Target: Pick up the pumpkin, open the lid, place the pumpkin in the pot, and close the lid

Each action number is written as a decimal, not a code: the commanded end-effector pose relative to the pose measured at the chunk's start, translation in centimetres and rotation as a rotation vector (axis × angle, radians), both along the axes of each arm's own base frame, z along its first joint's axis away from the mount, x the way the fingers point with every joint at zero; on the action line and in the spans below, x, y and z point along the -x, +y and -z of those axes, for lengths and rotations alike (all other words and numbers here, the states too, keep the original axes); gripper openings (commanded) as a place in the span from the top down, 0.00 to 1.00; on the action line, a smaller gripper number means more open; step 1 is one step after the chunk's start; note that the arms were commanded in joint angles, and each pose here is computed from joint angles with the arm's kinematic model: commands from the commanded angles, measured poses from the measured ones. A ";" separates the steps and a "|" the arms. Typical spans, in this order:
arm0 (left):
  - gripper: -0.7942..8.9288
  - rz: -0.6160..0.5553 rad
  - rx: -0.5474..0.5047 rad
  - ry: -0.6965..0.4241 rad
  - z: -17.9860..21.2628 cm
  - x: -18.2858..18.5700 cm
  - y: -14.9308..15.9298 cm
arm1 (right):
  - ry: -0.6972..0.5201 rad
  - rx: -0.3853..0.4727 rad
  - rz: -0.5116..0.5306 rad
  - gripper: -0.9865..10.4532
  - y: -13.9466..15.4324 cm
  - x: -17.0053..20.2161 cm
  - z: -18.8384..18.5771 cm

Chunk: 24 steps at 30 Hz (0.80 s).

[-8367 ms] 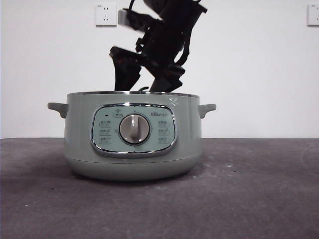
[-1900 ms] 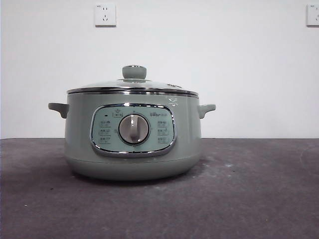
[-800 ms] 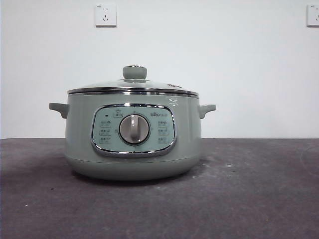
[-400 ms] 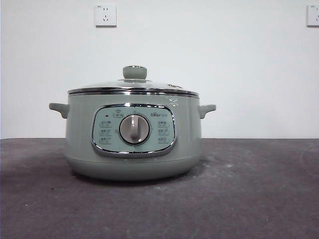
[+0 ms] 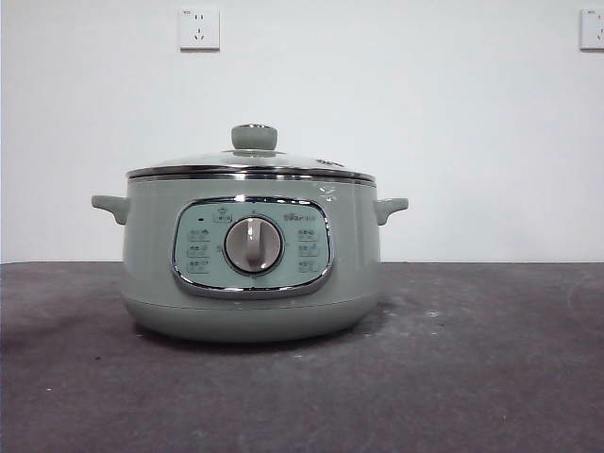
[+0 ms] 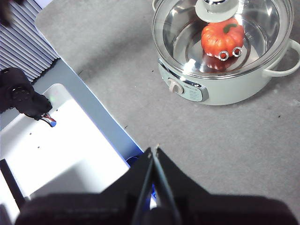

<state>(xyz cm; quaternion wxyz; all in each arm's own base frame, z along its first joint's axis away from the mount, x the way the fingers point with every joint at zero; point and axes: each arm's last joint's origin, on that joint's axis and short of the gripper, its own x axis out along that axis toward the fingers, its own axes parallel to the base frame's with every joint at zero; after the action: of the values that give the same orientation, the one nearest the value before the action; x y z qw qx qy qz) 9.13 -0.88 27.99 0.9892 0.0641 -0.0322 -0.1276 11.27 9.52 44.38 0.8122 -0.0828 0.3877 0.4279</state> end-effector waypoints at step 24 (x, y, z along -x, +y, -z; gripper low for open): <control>0.92 -0.191 0.093 0.181 12.5 -0.5 0.6 | 0.006 0.006 -0.003 0.91 -0.2 0.2 0.0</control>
<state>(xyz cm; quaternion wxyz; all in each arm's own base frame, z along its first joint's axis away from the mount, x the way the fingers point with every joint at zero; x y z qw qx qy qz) 9.63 -0.37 15.89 0.9978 0.0150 0.0521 -0.0391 11.21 9.47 44.41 0.8126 -0.0826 0.3867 0.4281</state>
